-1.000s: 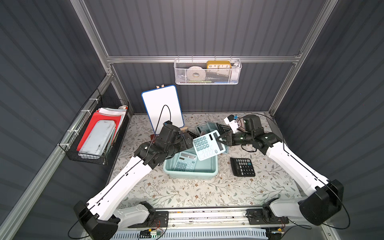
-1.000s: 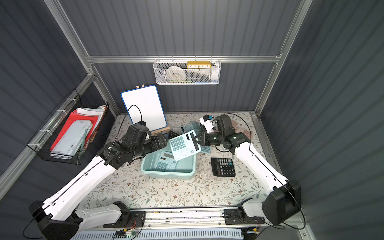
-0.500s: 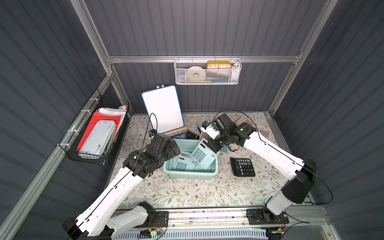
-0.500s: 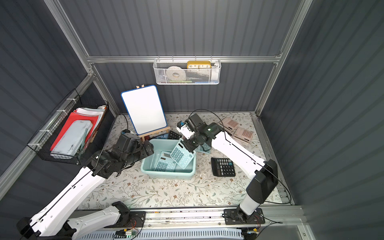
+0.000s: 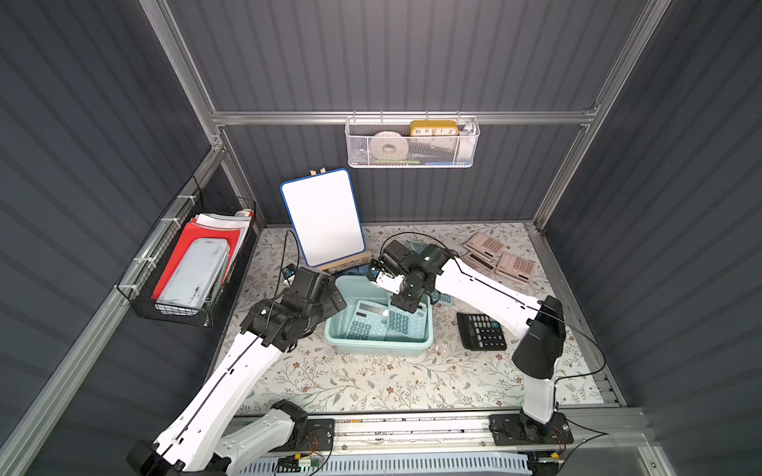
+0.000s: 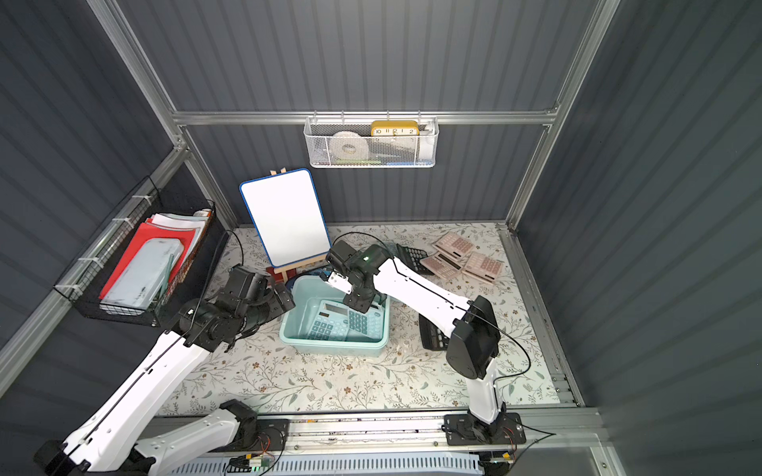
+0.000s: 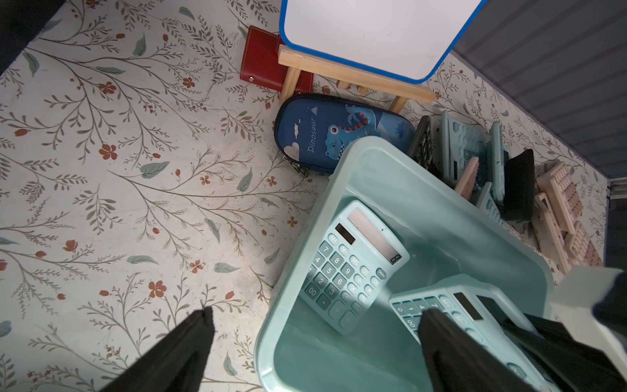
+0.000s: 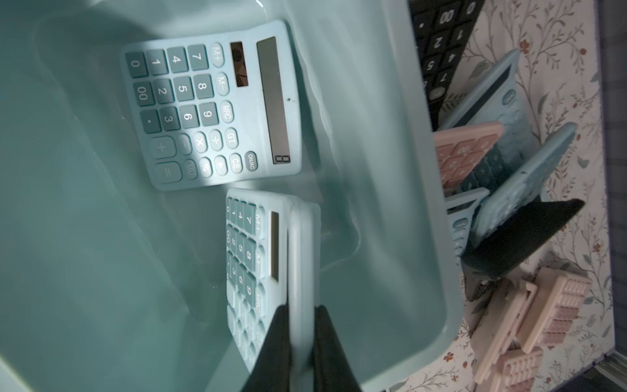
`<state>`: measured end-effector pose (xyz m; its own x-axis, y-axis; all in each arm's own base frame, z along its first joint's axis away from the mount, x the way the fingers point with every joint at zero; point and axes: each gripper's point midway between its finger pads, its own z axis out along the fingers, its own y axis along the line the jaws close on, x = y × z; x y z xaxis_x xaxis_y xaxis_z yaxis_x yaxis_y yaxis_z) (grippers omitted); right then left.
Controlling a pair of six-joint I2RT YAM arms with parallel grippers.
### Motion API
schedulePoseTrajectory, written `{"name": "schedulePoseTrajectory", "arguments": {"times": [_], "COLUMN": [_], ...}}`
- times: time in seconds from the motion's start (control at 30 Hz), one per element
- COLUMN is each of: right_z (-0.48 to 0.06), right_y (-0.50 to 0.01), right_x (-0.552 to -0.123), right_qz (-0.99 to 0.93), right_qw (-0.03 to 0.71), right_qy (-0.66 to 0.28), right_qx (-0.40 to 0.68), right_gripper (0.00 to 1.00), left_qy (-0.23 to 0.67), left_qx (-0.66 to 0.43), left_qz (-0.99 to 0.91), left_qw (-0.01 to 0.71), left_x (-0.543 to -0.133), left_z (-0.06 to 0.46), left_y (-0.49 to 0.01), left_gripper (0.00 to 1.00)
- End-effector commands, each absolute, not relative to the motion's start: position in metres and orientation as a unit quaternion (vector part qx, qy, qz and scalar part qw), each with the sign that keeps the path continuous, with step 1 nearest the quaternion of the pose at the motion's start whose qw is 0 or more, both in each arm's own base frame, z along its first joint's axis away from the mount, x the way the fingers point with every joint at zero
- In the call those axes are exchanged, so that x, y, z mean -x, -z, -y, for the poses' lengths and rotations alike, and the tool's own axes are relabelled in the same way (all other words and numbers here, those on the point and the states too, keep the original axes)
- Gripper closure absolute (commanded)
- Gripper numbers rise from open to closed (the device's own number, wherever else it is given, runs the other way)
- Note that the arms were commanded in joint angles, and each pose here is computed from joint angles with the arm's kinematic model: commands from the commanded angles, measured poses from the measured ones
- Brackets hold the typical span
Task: Put the calculator in the storage box
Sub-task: Place the calculator in the storage box.
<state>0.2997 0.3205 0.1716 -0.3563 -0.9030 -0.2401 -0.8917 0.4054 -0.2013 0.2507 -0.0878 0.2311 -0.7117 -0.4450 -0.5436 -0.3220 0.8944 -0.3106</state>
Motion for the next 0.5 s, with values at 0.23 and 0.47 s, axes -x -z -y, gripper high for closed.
{"name": "schedulePoseTrajectory", "arguments": {"times": [0.23,0.47], "right_z": [-0.319,-0.321], "right_y": [-0.139,-0.105], "right_x": [-0.289,-0.291], "right_qz": [-0.807,-0.811], "right_qw": [0.086,0.083], "right_qy": [0.030,0.029], "right_qx": [0.583,0.578], "right_gripper": [1.00,1.00], "left_qy": [0.089,0.086], "left_qx": [0.226,0.230], "left_qz": [-0.918,-0.913], "left_qw": [0.314,0.326], "left_x": [-0.241,-0.239], "left_z": [0.077,0.072], "left_y": [-0.229,-0.235], "left_gripper": [0.01,0.01]}}
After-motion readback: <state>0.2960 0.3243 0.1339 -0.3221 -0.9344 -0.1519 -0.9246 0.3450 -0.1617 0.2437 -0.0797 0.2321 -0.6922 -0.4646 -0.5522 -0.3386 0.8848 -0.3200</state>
